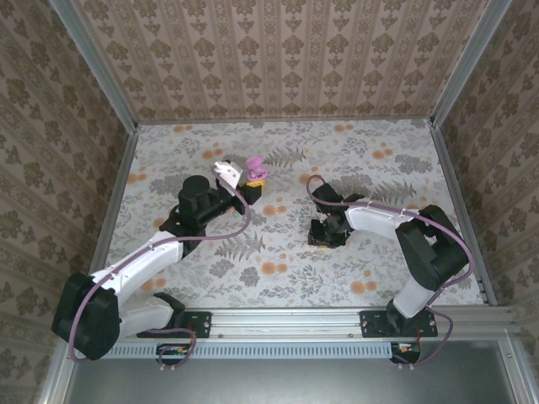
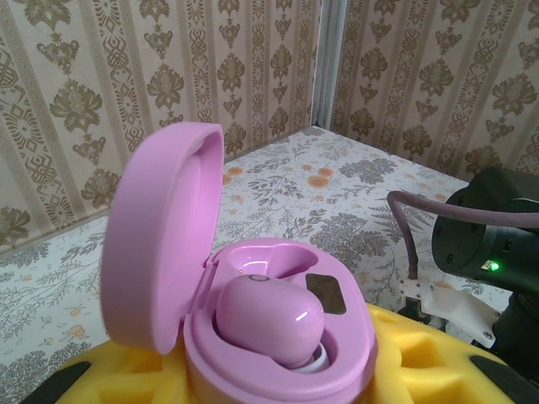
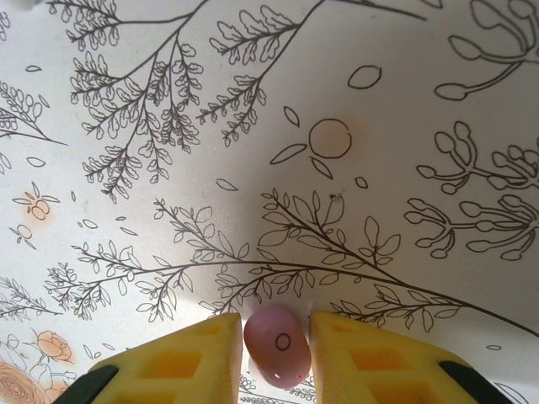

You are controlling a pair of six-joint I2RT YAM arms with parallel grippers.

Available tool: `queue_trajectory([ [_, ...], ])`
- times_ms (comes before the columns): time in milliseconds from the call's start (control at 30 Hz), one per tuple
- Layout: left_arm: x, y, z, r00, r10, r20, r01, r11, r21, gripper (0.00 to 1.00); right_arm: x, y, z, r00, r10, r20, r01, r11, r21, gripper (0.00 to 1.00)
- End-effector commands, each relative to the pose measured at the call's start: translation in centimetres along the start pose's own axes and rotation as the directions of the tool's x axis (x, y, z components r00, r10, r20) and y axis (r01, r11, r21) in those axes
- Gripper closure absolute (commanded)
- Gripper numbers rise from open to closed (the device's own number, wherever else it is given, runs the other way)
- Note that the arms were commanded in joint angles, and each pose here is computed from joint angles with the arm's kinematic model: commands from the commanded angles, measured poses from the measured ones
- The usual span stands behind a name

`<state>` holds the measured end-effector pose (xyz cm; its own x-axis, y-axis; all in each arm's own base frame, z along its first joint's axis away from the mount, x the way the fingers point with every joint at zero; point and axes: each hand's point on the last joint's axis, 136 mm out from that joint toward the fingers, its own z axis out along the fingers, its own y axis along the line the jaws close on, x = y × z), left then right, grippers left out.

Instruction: Insert the wireless bluetooth earbuds into the charging case

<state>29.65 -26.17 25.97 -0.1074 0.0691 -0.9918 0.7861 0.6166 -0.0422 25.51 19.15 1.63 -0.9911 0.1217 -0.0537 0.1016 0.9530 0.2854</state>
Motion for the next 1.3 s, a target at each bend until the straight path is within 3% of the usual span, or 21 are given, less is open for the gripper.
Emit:
queue_trajectory([
  [0,-2.5,-0.1,0.2,0.998,0.027,0.063,-0.027,1.000,0.000,0.73,-0.3,0.7,0.1,1.000,-0.001,0.007,0.001,0.999,-0.036,0.70],
  [667,-2.2,-0.2,0.5,0.998,0.028,0.050,-0.028,1.000,0.004,0.73,-1.1,0.9,-0.2,1.000,-0.002,0.025,0.002,1.000,-0.021,0.75],
  [1133,0.0,-1.9,2.6,0.999,0.037,-0.012,-0.036,0.995,0.095,0.73,-2.5,1.8,-8.8,0.971,-0.041,0.234,0.055,0.997,-0.052,0.76],
  [1267,0.7,-2.9,3.2,0.999,0.041,-0.027,-0.037,0.989,0.142,0.73,-3.2,3.0,-13.2,0.938,-0.055,0.342,0.096,0.990,-0.106,0.76],
])
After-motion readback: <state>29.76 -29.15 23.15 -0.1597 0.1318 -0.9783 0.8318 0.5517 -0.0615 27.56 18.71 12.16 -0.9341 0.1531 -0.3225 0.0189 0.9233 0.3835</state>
